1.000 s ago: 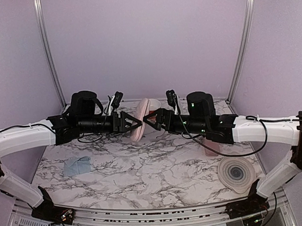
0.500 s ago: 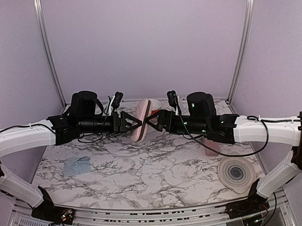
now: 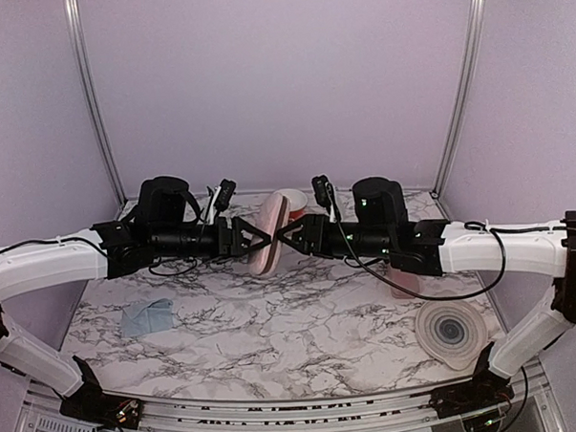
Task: Organize the sunglasses
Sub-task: Open the sunglasses case.
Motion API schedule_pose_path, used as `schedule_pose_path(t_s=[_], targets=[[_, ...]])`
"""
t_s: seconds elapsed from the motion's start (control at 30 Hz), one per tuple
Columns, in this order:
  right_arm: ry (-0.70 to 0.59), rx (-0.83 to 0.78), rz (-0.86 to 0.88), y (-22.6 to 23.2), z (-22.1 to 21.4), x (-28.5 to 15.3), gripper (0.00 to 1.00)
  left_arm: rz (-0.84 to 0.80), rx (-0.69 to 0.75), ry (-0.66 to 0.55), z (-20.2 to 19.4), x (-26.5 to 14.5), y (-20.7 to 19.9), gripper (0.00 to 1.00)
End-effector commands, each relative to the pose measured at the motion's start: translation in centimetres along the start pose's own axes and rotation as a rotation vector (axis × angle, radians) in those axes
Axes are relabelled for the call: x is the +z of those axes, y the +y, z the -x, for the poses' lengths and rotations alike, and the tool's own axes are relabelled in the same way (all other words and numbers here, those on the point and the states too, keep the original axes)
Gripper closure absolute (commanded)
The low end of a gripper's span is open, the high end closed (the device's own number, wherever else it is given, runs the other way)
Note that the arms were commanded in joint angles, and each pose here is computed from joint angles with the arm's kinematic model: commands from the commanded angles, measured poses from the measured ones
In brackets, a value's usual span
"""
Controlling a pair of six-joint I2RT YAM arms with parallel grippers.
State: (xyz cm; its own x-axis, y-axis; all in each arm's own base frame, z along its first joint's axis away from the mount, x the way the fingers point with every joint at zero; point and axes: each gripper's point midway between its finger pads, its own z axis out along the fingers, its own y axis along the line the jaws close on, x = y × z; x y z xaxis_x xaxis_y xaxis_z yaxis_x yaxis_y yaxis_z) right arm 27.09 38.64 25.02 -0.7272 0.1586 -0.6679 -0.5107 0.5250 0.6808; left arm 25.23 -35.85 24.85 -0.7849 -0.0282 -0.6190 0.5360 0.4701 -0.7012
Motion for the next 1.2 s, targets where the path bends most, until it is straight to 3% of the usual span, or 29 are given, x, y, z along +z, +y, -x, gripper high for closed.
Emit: schedule_pose_path(t_s=[0.0,0.23,0.4,0.63,0.83,1.17], targets=[[0.044,0.018,-0.033,-1.0,-0.9,1.2,0.48,-0.195,0.122,-0.061,2.3,-0.8,-6.5,0.78],[0.082,0.038,-0.021,-1.4,-2.0,1.9,0.53,-0.194,0.13,-0.064,2.3,-0.7,-6.6,0.78],[0.087,0.041,-0.02,-1.5,-2.3,1.9,0.66,-0.191,0.13,-0.06,2.2,-0.5,-6.5,0.78],[0.056,0.023,-0.034,-1.4,-1.7,0.8,0.75,-0.192,0.121,-0.051,1.8,-0.4,-6.2,0.78],[0.036,-0.002,-0.037,-1.4,-1.5,-0.3,0.85,-0.287,0.092,-0.037,1.9,-0.8,-8.1,0.78],[-0.016,-0.067,0.029,0.3,-0.5,-2.3,0.88,-0.418,0.078,-0.009,1.5,-1.8,-10.5,0.77]])
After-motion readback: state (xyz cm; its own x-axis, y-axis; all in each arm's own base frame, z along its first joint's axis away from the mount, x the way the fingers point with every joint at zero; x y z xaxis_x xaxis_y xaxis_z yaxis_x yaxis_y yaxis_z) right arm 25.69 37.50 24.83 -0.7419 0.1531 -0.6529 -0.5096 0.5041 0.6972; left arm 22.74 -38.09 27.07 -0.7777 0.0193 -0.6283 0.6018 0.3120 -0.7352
